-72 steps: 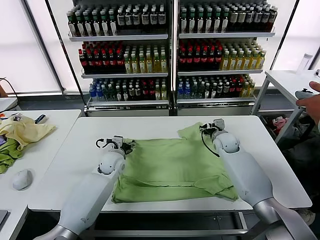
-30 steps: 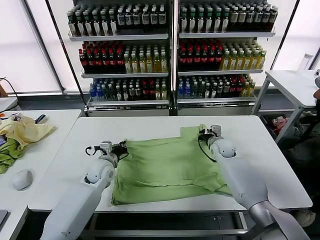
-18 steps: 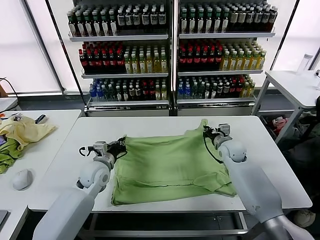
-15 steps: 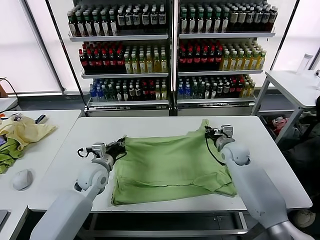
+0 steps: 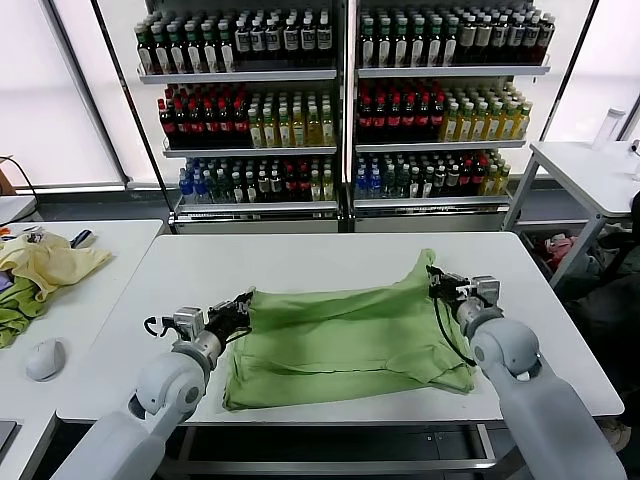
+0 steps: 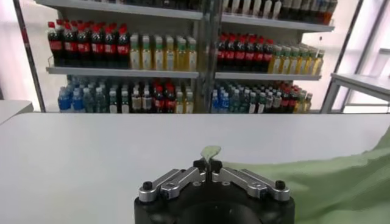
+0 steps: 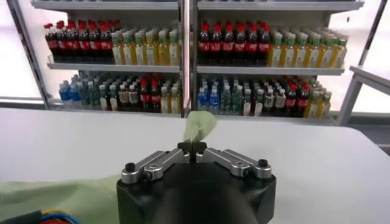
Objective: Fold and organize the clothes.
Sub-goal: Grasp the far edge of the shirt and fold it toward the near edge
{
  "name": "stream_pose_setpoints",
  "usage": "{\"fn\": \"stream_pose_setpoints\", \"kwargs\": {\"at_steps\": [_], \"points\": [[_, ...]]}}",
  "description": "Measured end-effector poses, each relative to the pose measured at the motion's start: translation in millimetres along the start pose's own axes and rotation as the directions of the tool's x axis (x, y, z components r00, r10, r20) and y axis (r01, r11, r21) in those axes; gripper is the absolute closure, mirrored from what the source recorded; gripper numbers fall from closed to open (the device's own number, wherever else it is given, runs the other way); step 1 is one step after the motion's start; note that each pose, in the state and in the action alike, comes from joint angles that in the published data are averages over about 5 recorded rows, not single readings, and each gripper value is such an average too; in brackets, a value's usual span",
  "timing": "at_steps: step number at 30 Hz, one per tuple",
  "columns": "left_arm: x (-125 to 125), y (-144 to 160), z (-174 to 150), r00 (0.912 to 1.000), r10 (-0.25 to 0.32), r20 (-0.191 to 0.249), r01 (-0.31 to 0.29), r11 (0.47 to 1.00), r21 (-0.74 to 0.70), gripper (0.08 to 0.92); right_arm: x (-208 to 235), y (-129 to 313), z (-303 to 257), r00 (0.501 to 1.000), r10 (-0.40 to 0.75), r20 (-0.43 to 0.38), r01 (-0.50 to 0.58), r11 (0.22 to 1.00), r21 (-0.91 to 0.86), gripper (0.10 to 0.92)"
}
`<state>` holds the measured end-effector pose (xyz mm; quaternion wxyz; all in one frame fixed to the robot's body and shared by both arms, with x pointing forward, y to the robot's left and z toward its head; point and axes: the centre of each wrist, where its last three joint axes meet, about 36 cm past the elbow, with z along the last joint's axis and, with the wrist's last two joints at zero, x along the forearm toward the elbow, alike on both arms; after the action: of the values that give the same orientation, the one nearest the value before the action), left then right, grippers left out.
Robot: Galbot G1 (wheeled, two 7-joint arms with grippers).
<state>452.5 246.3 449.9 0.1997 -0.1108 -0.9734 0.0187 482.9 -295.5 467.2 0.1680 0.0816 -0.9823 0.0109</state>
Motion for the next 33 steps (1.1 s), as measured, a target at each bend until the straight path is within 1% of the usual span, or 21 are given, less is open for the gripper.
{"fn": "stream_pose_setpoints", "kwargs": {"at_steps": [5,10,14,16,19,21,26,30,33], "points": [[14,-3,14,0.9996,0.005,-0.028,-0.006,1.0,-0.019,0.906,22,1,16,1.0,0.013,-0.024,-0.013,1.0,-0.01,0.901],[23,-7,30,0.9982,0.009,-0.059,-0.012,0.999,-0.047,0.906,30,3,30,0.998,0.026,-0.052,-0.027,1.0,-0.014,0.901],[25,-11,39,0.9977,0.004,-0.068,-0.009,0.997,-0.081,0.904,32,6,39,0.996,0.035,-0.08,-0.036,0.999,-0.016,0.898],[24,-12,43,0.9976,-0.004,-0.069,-0.003,0.995,-0.098,0.887,32,7,44,0.995,0.037,-0.093,-0.039,0.999,-0.016,0.876],[24,-13,49,0.9976,-0.02,-0.066,0.012,0.993,-0.121,0.82,33,10,50,0.993,0.038,-0.109,-0.04,0.999,-0.012,0.802],[25,-15,52,0.9977,-0.033,-0.06,0.025,0.991,-0.134,0.76,35,11,53,0.992,0.038,-0.116,-0.039,0.999,-0.008,0.75],[30,-21,57,0.9969,-0.076,-0.022,0.071,0.984,-0.163,0.622,40,14,58,0.992,0.033,-0.122,-0.032,0.999,0.009,0.612],[38,-30,59,0.9928,-0.119,0.014,0.12,0.979,-0.165,0.501,44,16,58,0.993,0.029,-0.118,-0.027,0.999,0.02,0.5],[44,-38,63,0.9883,-0.151,0.025,0.153,0.977,-0.151,0.414,46,16,57,0.993,0.025,-0.114,-0.022,0.999,0.025,0.413]]}}
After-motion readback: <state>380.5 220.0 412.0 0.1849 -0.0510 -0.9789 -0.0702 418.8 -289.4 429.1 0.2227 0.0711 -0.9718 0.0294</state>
